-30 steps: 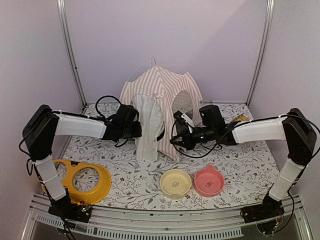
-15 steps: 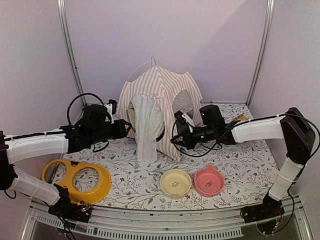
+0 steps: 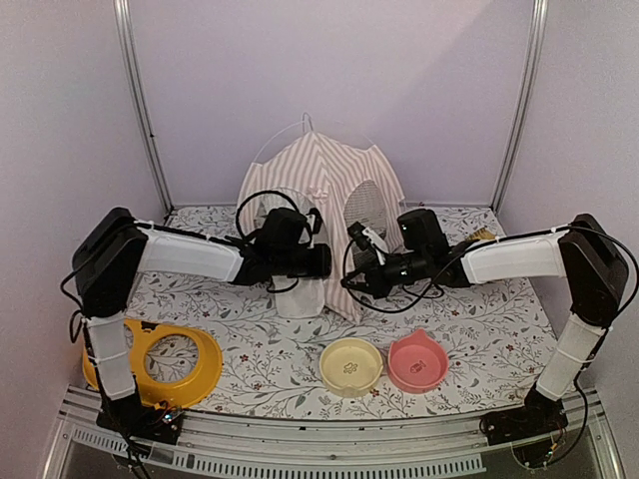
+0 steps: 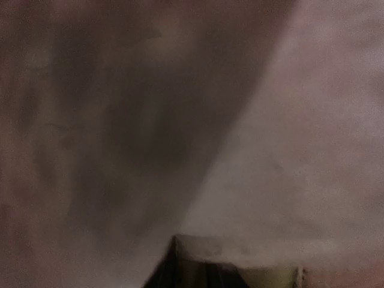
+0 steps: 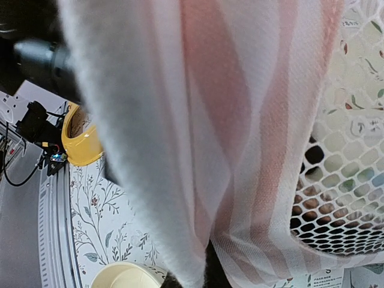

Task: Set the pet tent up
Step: Adjust the cushion in the tent.

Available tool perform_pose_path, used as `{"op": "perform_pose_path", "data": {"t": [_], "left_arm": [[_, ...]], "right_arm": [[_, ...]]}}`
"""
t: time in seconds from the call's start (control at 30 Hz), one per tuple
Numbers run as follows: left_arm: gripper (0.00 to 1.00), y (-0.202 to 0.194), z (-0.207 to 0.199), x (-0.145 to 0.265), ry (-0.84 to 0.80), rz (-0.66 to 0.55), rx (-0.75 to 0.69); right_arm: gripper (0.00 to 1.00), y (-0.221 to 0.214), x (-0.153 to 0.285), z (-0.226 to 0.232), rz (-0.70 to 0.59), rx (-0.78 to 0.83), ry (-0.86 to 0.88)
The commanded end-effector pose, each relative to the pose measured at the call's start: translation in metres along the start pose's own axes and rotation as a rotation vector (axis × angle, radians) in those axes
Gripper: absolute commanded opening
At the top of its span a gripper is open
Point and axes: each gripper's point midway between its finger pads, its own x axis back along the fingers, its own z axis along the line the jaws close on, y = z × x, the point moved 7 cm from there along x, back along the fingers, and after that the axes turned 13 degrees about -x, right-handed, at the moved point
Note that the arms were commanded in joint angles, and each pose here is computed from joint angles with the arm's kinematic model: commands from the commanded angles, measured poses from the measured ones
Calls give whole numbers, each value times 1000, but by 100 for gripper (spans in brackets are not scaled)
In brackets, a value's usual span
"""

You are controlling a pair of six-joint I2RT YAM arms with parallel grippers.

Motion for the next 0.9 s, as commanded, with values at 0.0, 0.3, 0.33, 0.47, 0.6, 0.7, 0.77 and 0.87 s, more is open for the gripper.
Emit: {"op": "perform_pose_path", "data": {"t": [0.0,0.3,0.33,0.47,0.6,0.7,0.77,0.87], "left_arm": [[16,-55,17,-62,67,221,66],[29,-30,12,-51,116,176,25],[32,-16,6,-41,111,142,3],[40,31,-11,14,95,26,-40],[43,51,-17,64,95,-56,-49],[41,46,-4,93,202,-73,-35],[35,39,15,107,301,-79,-4],[28,34,38,107,345,-76,9]], "right_arm": [[0,5,10,7,10,-66,-1],[0,7,18,-23,-18,-144,-154],[0,6,20,-27,-19,-155,-162],[0,2,23,-39,-14,-161,-187],[0,2,23,-44,-8,-156,-181],[0,3,23,-44,-7,-149,-170],[0,4,22,-43,-1,-145,-161],[0,4,21,-43,7,-142,-154]]}}
